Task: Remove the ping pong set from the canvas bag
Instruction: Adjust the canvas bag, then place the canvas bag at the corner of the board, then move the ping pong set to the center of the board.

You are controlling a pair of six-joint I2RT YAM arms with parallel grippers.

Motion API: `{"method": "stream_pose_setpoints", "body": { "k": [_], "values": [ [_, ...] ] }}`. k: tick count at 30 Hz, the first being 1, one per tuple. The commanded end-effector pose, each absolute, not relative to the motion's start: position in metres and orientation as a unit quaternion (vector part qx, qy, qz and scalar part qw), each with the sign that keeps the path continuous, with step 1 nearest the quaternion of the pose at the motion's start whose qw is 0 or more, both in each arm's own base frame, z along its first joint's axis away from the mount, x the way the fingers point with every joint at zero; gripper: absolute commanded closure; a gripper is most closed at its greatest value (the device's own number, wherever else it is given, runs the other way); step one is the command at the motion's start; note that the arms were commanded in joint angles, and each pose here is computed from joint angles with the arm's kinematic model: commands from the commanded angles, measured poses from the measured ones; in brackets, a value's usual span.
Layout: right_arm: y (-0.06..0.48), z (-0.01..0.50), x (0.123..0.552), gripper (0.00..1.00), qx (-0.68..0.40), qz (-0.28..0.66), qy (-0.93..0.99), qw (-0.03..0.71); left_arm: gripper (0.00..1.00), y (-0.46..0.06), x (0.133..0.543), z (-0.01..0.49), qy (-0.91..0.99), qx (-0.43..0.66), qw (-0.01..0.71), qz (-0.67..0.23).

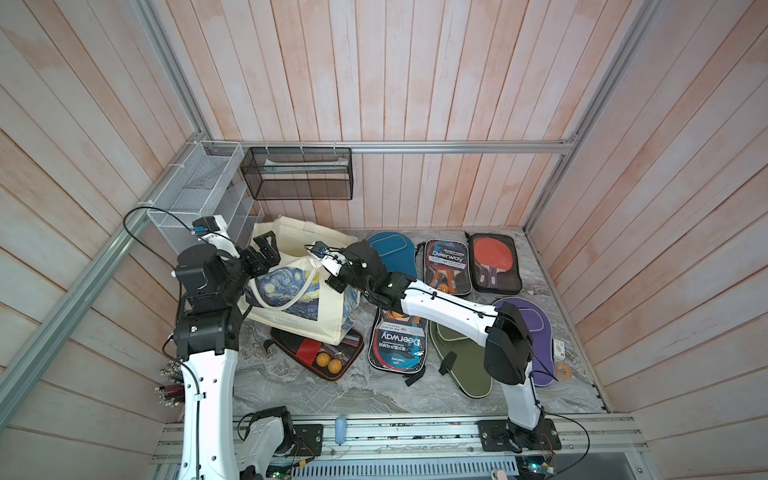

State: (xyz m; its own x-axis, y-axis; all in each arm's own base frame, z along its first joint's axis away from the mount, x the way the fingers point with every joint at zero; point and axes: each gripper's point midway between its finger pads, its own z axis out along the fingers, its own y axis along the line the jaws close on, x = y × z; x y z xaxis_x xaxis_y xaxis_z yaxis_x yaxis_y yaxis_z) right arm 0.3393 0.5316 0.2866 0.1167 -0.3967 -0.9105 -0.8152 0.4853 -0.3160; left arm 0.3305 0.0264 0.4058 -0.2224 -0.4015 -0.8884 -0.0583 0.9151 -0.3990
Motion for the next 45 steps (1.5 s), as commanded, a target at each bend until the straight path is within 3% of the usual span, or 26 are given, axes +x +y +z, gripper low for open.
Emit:
{"method": "stream_pose_setpoints", "body": {
  "k": [1,12,13,14,15,16,20,21,22,23,24,25,31,37,41,45],
  "values": [
    [0.536,0.315,0.330,1.00,-0.471,0.172,0.607,0.617,0.00,0.024,0.334,0.369,0.802,-0.194,0.537,-0.176],
    [0.562,0.316,0.297,1.00,-0.505,0.142,0.562,0.640,0.04,0.019,0.358,0.316,0.818,-0.208,0.494,-0.209],
    [0.563,0.317,0.296,1.00,-0.505,0.142,0.561,0.640,0.14,0.017,0.360,0.313,0.819,-0.204,0.491,-0.214],
    [0.564,0.318,0.295,1.00,-0.505,0.143,0.560,0.641,0.39,0.014,0.362,0.312,0.820,-0.197,0.490,-0.221],
    [0.564,0.318,0.295,1.00,-0.505,0.143,0.560,0.641,0.80,0.012,0.363,0.310,0.821,-0.194,0.489,-0.224],
    [0.564,0.320,0.295,1.00,-0.504,0.144,0.560,0.642,1.00,0.013,0.364,0.307,0.821,-0.196,0.486,-0.224],
    [0.559,0.330,0.296,1.00,-0.500,0.138,0.559,0.647,1.00,0.012,0.365,0.306,0.820,-0.187,0.491,-0.227],
    [0.557,0.336,0.296,0.92,-0.500,0.138,0.558,0.647,1.00,0.012,0.365,0.309,0.818,-0.184,0.498,-0.225],
    [0.553,0.342,0.297,0.73,-0.500,0.142,0.559,0.645,1.00,0.013,0.366,0.315,0.813,-0.177,0.510,-0.220],
    [0.546,0.350,0.299,0.45,-0.501,0.156,0.561,0.640,1.00,0.015,0.369,0.323,0.806,-0.171,0.524,-0.214],
    [0.538,0.357,0.300,0.26,-0.501,0.173,0.565,0.633,1.00,0.018,0.372,0.329,0.801,-0.167,0.536,-0.207],
    [0.526,0.367,0.303,0.00,-0.498,0.196,0.570,0.623,1.00,0.020,0.377,0.338,0.795,-0.158,0.549,-0.201],
    [0.413,0.400,0.312,0.01,-0.443,0.288,0.621,0.579,1.00,0.030,0.412,0.382,0.764,-0.114,0.606,-0.191],
    [0.321,0.339,0.342,0.01,-0.312,0.303,0.729,0.529,1.00,0.036,0.427,0.431,0.723,-0.072,0.663,-0.180],
    [0.303,0.282,0.370,0.01,-0.239,0.358,0.774,0.465,1.00,0.046,0.435,0.443,0.710,-0.054,0.681,-0.170],
    [0.323,0.235,0.404,0.01,-0.216,0.392,0.801,0.396,1.00,0.057,0.448,0.436,0.708,-0.041,0.681,-0.186]
  ]
}}
